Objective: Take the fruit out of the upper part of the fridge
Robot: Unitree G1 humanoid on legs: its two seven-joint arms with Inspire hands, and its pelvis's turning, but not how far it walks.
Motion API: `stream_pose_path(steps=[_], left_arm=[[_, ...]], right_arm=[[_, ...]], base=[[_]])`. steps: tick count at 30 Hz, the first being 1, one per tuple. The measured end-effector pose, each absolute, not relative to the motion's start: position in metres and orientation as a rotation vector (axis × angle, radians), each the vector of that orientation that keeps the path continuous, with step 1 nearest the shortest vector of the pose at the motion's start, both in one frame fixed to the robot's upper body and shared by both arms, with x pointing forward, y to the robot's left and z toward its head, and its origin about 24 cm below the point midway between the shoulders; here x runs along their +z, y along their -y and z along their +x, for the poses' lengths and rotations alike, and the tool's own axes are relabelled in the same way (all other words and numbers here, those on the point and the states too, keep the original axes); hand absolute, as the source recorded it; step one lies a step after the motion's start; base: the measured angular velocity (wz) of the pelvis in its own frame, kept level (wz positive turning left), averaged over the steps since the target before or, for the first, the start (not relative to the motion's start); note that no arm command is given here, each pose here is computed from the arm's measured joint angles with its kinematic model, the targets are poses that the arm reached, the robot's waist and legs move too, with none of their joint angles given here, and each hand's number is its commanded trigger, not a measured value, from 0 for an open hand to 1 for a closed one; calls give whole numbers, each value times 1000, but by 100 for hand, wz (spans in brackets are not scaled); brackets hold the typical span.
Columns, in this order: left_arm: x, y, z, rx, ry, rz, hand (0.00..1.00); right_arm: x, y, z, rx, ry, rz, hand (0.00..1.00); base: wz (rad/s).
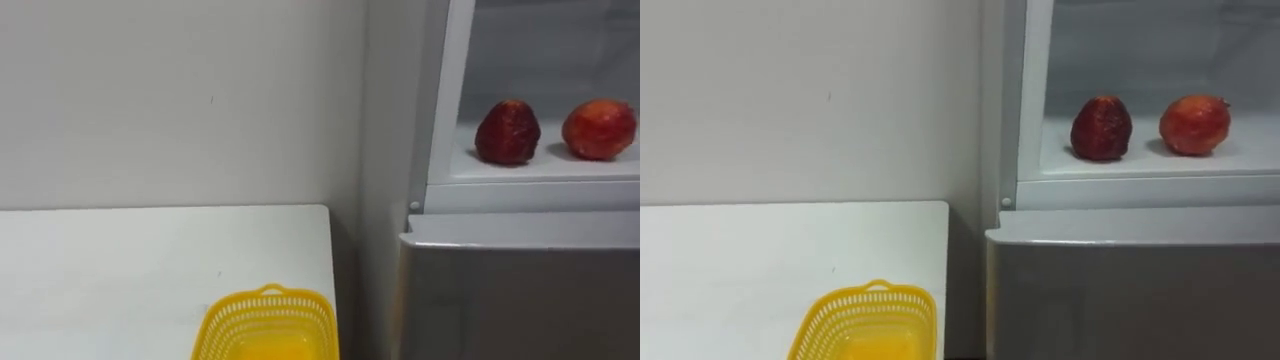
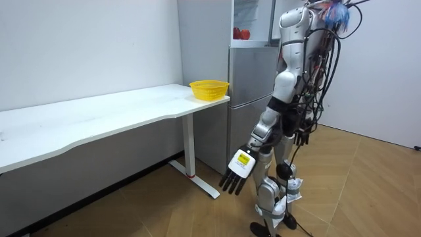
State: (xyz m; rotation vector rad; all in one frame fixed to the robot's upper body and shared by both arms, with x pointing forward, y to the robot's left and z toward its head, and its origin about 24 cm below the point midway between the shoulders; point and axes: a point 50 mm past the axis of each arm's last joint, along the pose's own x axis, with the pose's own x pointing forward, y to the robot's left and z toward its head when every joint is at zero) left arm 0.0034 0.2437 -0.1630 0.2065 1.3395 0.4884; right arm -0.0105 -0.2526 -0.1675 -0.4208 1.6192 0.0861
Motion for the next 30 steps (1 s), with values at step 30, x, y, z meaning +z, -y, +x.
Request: stream_pose_path(steps=[30], left_arm=[[-165,-228,45,174,-1278,275,0]], right_arm=[[-157,247,64,-159,-1207,-430,0]], base=[[-7]])
